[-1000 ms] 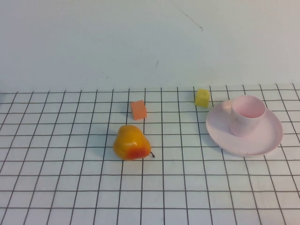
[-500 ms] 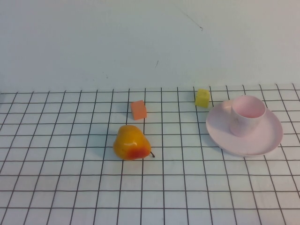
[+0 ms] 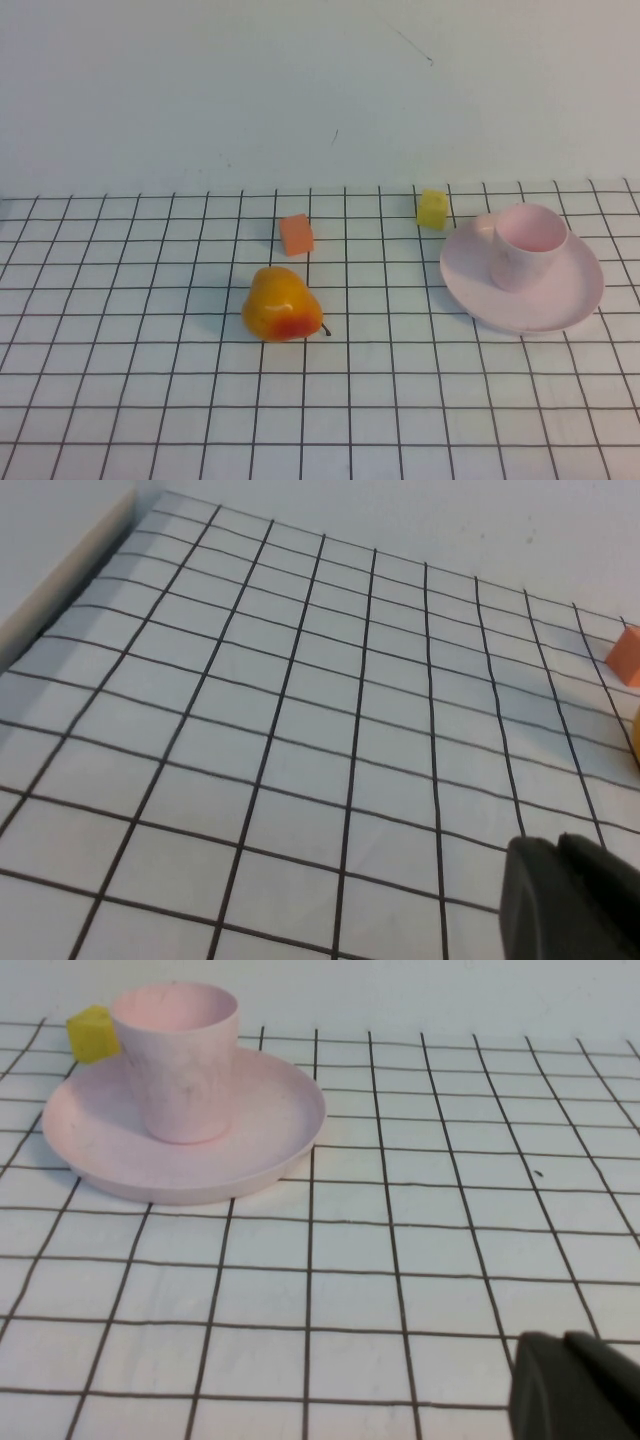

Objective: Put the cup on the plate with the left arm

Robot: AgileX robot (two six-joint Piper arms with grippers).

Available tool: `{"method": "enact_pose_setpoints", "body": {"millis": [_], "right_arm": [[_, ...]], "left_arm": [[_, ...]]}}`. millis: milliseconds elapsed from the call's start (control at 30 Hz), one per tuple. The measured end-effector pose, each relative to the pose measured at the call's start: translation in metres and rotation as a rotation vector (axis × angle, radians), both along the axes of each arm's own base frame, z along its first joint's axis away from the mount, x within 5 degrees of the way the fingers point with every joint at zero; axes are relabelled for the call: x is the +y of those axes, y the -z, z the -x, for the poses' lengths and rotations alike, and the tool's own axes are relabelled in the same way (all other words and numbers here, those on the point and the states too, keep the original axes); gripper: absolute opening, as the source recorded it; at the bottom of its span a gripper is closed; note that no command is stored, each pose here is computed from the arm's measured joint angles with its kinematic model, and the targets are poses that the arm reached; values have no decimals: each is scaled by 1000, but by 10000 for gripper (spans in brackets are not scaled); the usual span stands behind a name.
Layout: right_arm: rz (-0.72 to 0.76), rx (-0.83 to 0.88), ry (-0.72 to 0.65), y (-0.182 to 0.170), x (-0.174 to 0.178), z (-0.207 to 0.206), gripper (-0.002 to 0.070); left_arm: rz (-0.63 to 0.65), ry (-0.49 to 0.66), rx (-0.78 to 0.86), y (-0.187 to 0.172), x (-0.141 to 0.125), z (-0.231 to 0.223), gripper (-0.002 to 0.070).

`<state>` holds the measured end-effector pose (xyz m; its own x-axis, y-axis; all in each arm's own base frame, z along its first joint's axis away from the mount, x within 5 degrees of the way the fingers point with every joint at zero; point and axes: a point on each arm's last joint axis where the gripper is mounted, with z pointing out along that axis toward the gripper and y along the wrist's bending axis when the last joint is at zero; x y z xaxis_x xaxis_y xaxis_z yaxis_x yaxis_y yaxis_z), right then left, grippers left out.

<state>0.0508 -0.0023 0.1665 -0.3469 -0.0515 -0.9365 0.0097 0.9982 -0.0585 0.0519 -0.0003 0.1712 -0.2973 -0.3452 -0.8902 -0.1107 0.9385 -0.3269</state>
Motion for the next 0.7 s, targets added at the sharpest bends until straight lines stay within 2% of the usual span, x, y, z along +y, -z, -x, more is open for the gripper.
{"method": "enact_pose_setpoints", "body": {"millis": [300,700], "right_arm": [[0,0,0,0,0,0,-2],[0,0,0,0,0,0,-2]], "left_arm": [[-8,0,17,1,0,1,-2],[-36,71,15,0,-3,1,-2]]}}
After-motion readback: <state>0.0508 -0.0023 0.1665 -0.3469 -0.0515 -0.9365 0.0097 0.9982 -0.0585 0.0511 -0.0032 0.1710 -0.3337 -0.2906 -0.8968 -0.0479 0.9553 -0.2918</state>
